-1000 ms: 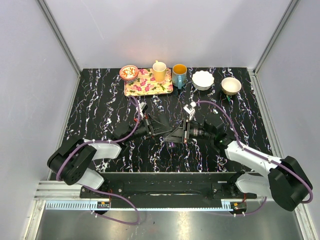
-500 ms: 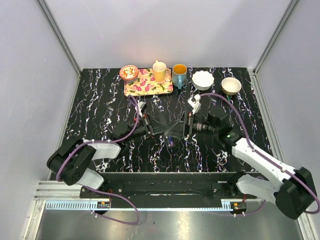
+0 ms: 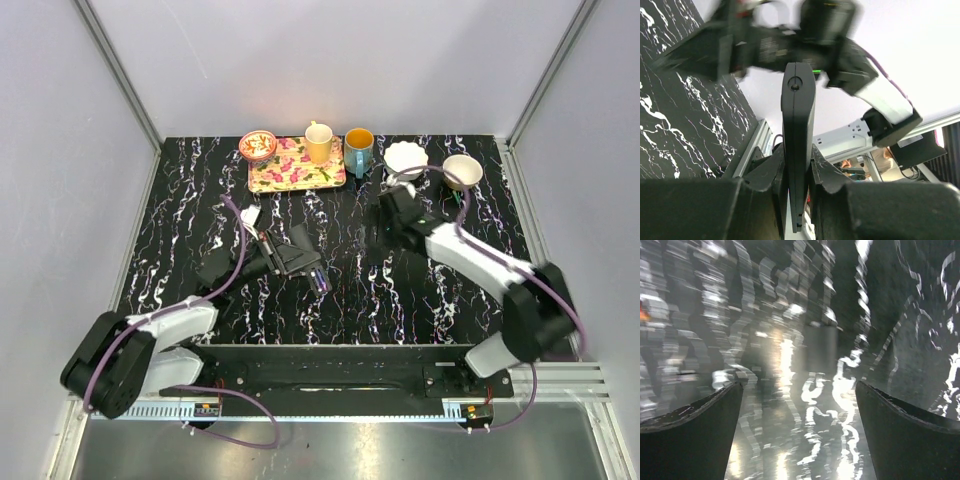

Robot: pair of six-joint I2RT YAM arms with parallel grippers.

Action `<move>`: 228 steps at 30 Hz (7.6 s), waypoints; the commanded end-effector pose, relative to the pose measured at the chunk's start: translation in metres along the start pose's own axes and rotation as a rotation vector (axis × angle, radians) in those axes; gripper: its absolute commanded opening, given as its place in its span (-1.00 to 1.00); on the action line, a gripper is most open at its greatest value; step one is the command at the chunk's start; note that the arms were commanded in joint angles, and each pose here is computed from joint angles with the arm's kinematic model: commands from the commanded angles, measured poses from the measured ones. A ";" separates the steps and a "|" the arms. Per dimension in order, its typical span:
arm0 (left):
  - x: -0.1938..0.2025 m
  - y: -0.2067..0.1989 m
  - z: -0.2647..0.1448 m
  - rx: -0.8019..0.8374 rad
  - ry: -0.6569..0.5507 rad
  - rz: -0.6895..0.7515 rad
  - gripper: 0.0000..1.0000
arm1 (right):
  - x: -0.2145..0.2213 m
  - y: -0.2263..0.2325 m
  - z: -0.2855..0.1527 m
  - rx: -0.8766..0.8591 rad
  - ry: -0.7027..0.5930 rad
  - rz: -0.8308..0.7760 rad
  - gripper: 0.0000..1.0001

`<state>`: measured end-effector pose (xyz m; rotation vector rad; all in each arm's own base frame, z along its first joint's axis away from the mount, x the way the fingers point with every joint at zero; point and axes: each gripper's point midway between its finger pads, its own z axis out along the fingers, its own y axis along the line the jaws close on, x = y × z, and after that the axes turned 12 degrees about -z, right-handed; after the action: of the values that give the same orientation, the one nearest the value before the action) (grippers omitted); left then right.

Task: Load the batteries into the remote control
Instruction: Pick up the battery cover at the center of the board, then load the battery cover into the remote control.

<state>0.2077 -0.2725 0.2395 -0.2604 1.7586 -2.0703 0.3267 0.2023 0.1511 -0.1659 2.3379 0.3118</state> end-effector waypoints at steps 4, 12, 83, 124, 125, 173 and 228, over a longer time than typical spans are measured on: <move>-0.002 0.006 -0.015 -0.095 -0.054 0.163 -1.00 | 0.045 -0.040 0.055 0.223 0.218 -0.118 0.92; 0.003 0.005 -0.021 -0.079 -0.048 0.178 -1.00 | 0.056 -0.032 0.080 0.175 0.271 -0.157 0.68; -0.028 0.014 0.021 -0.054 -0.084 0.090 -1.00 | 0.048 -0.001 -0.062 -0.024 0.309 -0.192 -0.81; -0.020 0.056 0.073 -0.054 -0.095 -0.164 -1.00 | 0.054 0.096 -0.088 -0.119 0.430 -0.551 -1.00; -0.019 0.057 0.073 -0.055 -0.092 -0.166 -1.00 | 0.054 0.095 -0.086 -0.114 0.425 -0.547 -1.00; -0.014 0.038 0.071 0.020 -0.065 -0.178 -1.00 | 0.073 0.089 -0.067 -0.087 0.473 -0.569 -1.00; 0.000 0.014 0.066 0.146 -0.030 -0.176 -1.00 | 0.056 0.100 -0.091 -0.200 0.416 -0.456 -0.57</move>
<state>0.2499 -0.3416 0.1589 -0.6946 1.9886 -2.0673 0.2073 0.2690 0.1705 -0.9509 2.6200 0.2046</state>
